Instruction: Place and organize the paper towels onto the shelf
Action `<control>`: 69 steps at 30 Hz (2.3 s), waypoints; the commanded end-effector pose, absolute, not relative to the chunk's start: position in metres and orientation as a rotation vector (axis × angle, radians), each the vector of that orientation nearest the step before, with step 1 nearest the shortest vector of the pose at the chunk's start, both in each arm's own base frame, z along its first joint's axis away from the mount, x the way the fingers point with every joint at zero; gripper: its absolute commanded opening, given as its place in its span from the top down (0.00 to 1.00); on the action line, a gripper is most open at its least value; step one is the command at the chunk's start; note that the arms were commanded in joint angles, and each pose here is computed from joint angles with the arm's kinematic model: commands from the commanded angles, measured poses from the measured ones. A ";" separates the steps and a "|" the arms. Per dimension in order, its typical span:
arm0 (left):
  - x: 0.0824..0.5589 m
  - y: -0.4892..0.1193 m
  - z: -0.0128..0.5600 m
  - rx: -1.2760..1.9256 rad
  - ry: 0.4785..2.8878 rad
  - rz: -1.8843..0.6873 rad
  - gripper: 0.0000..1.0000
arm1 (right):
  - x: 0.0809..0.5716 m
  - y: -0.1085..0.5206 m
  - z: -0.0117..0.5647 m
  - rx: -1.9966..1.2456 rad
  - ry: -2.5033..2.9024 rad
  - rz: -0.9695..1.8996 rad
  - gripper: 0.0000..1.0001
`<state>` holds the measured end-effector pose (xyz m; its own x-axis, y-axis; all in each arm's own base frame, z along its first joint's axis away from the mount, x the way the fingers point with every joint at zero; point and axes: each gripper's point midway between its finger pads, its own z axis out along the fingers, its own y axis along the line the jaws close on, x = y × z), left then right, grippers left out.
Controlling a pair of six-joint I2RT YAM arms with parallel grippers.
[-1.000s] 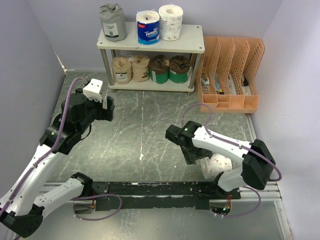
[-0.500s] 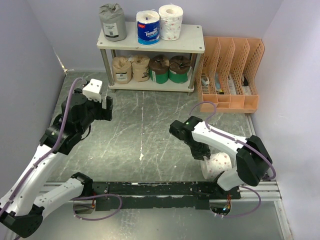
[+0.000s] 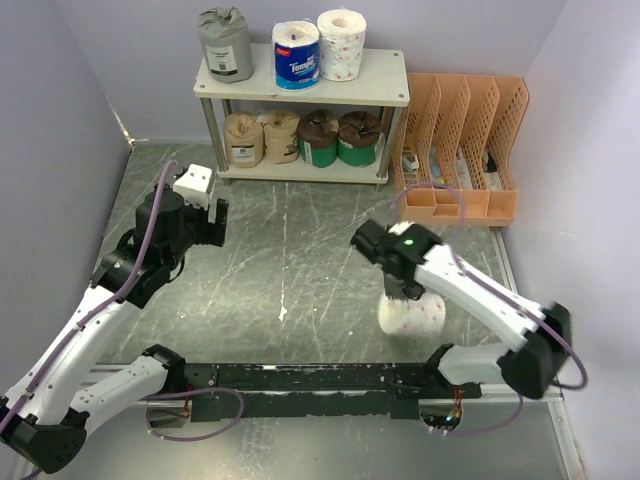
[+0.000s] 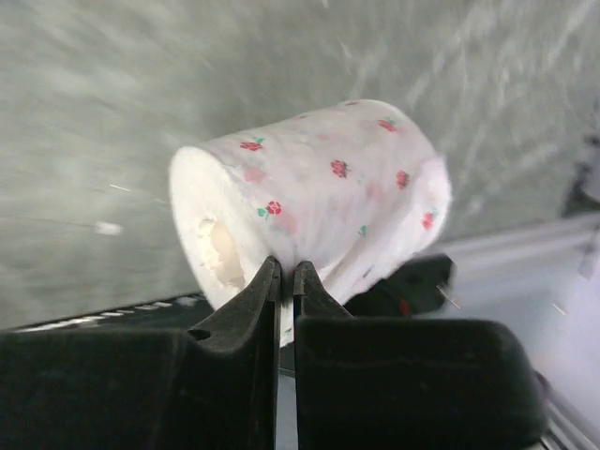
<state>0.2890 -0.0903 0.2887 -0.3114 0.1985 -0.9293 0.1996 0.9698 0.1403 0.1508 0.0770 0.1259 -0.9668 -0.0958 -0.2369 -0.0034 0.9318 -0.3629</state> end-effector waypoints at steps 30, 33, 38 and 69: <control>0.289 -0.051 0.274 0.184 1.948 0.125 0.04 | 0.288 0.278 0.167 0.066 2.257 1.030 1.00; 0.291 -0.052 0.270 0.174 1.958 0.105 0.04 | 0.292 0.257 0.169 0.025 2.323 0.826 0.75; 0.294 -0.054 0.263 0.166 1.976 0.080 0.04 | 0.295 0.230 0.177 -0.032 2.400 0.584 0.60; 0.287 -0.039 0.249 0.087 1.990 -0.005 0.04 | 0.289 0.267 0.110 0.096 2.367 0.944 0.27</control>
<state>0.2856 -0.0379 0.2467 -0.4268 0.0763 -0.9011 0.0567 0.9967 0.0575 0.2759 0.2473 0.0929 -0.8506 0.2174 -0.4788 -0.1051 0.8219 0.5599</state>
